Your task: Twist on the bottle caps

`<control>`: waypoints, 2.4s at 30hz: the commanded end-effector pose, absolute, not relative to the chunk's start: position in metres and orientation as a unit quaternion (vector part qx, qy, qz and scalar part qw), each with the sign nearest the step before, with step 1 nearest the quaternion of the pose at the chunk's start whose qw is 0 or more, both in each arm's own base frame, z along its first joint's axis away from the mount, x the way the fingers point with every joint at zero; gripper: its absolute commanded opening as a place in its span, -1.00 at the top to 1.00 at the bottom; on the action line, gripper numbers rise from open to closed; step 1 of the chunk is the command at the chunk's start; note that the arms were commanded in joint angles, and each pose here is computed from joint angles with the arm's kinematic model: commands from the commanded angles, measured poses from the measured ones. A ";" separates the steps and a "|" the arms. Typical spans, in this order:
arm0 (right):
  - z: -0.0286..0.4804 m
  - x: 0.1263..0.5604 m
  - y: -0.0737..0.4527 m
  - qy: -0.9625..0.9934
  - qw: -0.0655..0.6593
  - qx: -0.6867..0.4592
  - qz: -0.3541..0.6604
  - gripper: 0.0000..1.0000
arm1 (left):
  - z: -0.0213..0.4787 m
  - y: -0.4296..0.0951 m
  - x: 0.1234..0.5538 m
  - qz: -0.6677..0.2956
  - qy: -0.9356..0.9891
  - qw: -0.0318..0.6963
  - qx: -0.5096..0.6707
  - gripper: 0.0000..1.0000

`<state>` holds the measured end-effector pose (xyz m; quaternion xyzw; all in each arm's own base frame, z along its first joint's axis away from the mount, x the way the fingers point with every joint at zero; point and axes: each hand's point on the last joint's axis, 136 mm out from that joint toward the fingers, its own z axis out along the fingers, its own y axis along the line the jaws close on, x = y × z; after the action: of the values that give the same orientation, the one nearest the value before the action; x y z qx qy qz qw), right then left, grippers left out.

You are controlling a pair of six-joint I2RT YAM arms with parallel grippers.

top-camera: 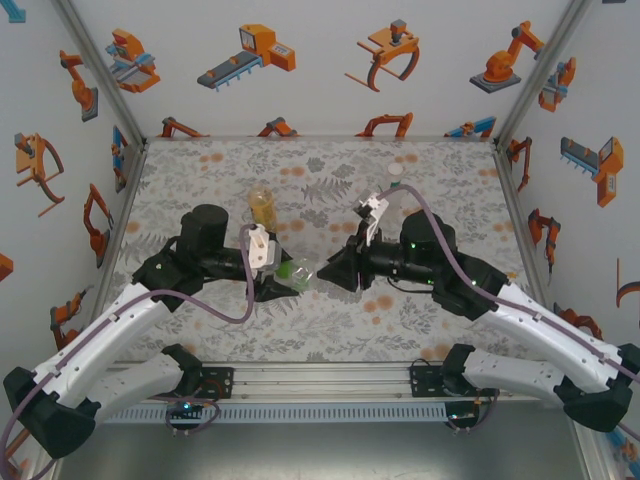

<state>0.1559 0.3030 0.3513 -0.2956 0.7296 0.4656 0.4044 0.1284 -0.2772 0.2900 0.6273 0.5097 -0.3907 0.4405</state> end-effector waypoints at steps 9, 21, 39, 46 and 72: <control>0.311 0.195 0.301 0.837 0.275 -0.002 0.472 1.00 | 0.304 -0.281 0.131 -0.384 0.490 0.465 0.630 1.00; 0.332 0.192 0.295 0.817 0.320 -0.044 0.477 0.73 | 0.305 -0.280 0.130 -0.383 0.488 0.467 0.630 1.00; 0.400 0.121 0.283 0.582 0.522 -0.474 0.405 -0.01 | 0.310 -0.281 0.115 -0.420 0.460 0.451 0.640 1.00; 0.391 0.096 0.293 0.482 0.523 -0.591 0.382 -0.08 | 0.310 -0.282 0.114 -0.425 0.459 0.446 0.640 1.00; 0.379 0.110 0.306 0.499 0.513 -0.595 0.366 0.87 | 0.311 -0.280 0.112 -0.424 0.455 0.448 0.642 1.00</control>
<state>0.1089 0.3072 0.3607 -0.6045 0.5079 0.3655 0.4929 0.1173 -0.2800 0.2949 0.6340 0.4849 -0.4215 0.4305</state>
